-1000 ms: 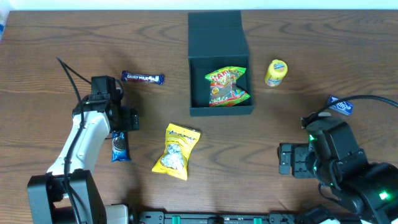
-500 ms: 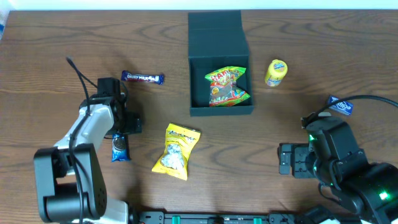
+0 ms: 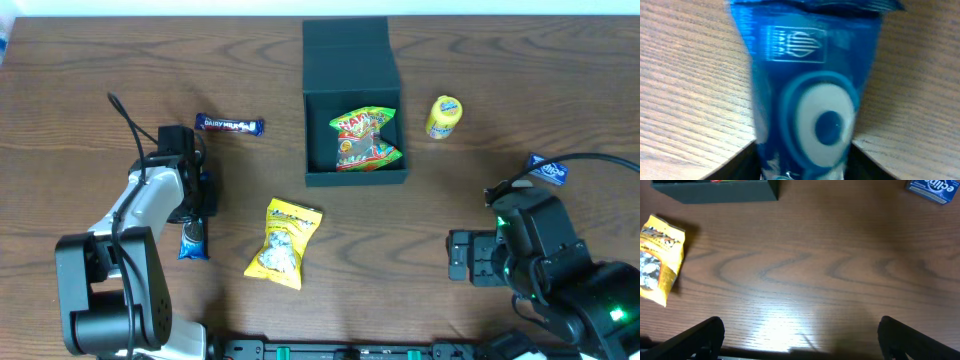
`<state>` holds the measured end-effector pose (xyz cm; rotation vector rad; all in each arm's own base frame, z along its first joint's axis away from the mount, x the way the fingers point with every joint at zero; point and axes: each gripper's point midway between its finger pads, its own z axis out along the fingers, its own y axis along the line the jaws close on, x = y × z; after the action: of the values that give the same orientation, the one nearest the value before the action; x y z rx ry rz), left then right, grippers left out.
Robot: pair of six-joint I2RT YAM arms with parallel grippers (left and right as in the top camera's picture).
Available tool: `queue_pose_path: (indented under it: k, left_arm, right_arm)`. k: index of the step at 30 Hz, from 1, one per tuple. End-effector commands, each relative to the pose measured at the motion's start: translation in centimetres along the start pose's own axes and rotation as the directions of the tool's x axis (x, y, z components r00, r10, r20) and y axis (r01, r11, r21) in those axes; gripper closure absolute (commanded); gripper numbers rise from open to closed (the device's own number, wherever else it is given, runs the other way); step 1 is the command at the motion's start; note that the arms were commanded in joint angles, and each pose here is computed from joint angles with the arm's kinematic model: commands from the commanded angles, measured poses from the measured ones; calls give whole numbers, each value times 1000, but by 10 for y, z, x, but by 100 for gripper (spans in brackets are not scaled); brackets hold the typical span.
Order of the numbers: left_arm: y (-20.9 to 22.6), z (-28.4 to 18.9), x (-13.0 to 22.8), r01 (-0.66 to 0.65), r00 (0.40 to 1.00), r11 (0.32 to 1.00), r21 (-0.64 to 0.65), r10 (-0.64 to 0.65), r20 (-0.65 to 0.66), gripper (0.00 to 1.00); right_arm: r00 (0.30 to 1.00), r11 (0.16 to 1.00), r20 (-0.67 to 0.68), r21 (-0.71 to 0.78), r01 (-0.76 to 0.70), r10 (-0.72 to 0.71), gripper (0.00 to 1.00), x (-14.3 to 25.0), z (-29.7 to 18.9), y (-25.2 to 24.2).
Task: Pack container
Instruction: 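Lower the left gripper and grasp the Oreo pack's top end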
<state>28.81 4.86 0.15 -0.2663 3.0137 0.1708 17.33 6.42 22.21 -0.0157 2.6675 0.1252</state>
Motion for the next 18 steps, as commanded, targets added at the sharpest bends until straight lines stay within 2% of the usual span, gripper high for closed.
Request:
queue_pose_path:
  k: [1, 7, 15, 18]
  left_arm:
    - [2, 2, 3, 5, 1000, 1000, -7, -5, -9, 57]
    - [2, 2, 3, 5, 1000, 1000, -5, -5, -9, 70]
    - [-2, 1, 7, 4, 1000, 1000, 18, -4, -28, 74]
    - [-2, 1, 9, 4, 999, 1000, 21, -3, -37, 79]
  right_arm:
    - [1000, 1000, 4, -3, -5, 5, 1, 0, -1, 1]
    - [1000, 1000, 4, -3, -5, 5, 1, 1, -1, 1]
    - [1000, 1000, 4, -3, -5, 5, 1, 1, -1, 1]
    - [1000, 1000, 4, -3, -5, 5, 1, 0, -1, 1]
